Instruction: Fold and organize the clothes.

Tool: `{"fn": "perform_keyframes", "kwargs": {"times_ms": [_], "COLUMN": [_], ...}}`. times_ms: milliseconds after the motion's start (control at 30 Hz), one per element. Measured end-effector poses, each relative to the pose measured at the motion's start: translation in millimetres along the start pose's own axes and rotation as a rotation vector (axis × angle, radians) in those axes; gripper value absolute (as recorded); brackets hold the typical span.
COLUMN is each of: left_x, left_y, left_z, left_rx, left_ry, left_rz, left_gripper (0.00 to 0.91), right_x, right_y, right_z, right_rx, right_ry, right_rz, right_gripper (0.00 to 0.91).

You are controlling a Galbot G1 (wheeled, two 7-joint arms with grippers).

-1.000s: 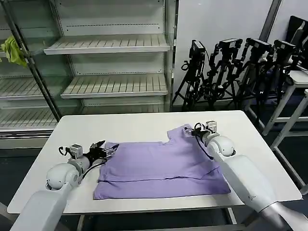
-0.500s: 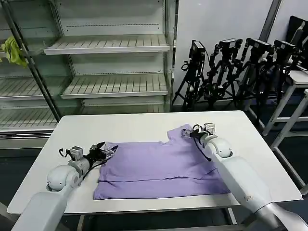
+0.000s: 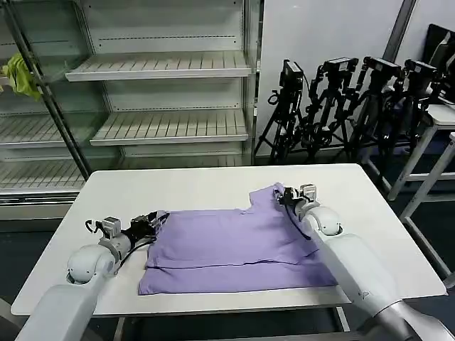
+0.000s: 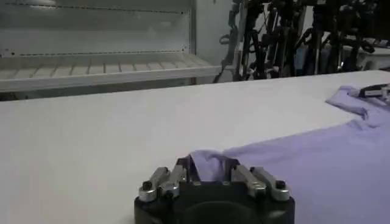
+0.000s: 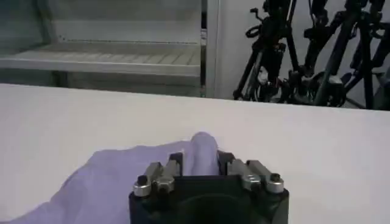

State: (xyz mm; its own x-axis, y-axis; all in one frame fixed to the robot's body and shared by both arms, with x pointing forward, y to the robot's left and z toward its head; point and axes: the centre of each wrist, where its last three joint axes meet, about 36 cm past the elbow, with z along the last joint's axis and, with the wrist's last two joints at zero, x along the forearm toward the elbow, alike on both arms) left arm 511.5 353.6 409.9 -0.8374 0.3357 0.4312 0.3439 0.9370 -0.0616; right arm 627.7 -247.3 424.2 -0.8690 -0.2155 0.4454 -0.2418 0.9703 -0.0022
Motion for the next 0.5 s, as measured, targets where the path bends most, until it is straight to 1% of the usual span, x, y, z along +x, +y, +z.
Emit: {"fn": "perform_keyframes", "kwargs": {"times_ms": [33, 100, 167, 267, 367, 400, 433, 500], "left_x": [0.2, 0.6, 1.2, 2.1, 3.1, 3.3, 3.6, 3.9], "left_y": [0.1, 0.2, 0.0, 0.0, 0.1, 0.2, 0.3, 0.4], "left_z": [0.1, 0.6, 1.0, 1.5, 1.4, 1.3, 1.1, 0.5], "left_rx": [0.000, 0.001, 0.001, 0.001, 0.000, -0.001, -0.001, -0.002], "left_ry": [-0.001, -0.002, -0.003, -0.005, -0.008, -0.008, -0.010, -0.012], "left_rz": [0.000, -0.001, 0.000, 0.000, 0.001, 0.001, 0.001, 0.000], "left_gripper": [0.161, 0.131, 0.071, 0.050, 0.050, 0.050, 0.050, 0.050], "right_x": [0.2, 0.7, 1.1, 1.6, 2.3, 2.5, 2.5, 3.0], "right_y": [-0.2, -0.3, 0.0, 0.9, 2.7, 3.1, 3.4, 4.0], "right_z": [0.3, 1.2, 1.9, 2.9, 4.6, 5.0, 5.3, 5.3], "right_rx": [0.000, 0.003, 0.003, 0.005, 0.010, 0.012, 0.013, 0.015], "right_ry": [0.000, 0.000, 0.000, -0.001, -0.002, -0.002, -0.003, -0.007], "right_rz": [0.000, 0.000, 0.000, -0.002, -0.006, -0.006, -0.006, -0.007], "right_gripper": [0.272, 0.252, 0.202, 0.161, 0.060, 0.050, 0.000, 0.000]}}
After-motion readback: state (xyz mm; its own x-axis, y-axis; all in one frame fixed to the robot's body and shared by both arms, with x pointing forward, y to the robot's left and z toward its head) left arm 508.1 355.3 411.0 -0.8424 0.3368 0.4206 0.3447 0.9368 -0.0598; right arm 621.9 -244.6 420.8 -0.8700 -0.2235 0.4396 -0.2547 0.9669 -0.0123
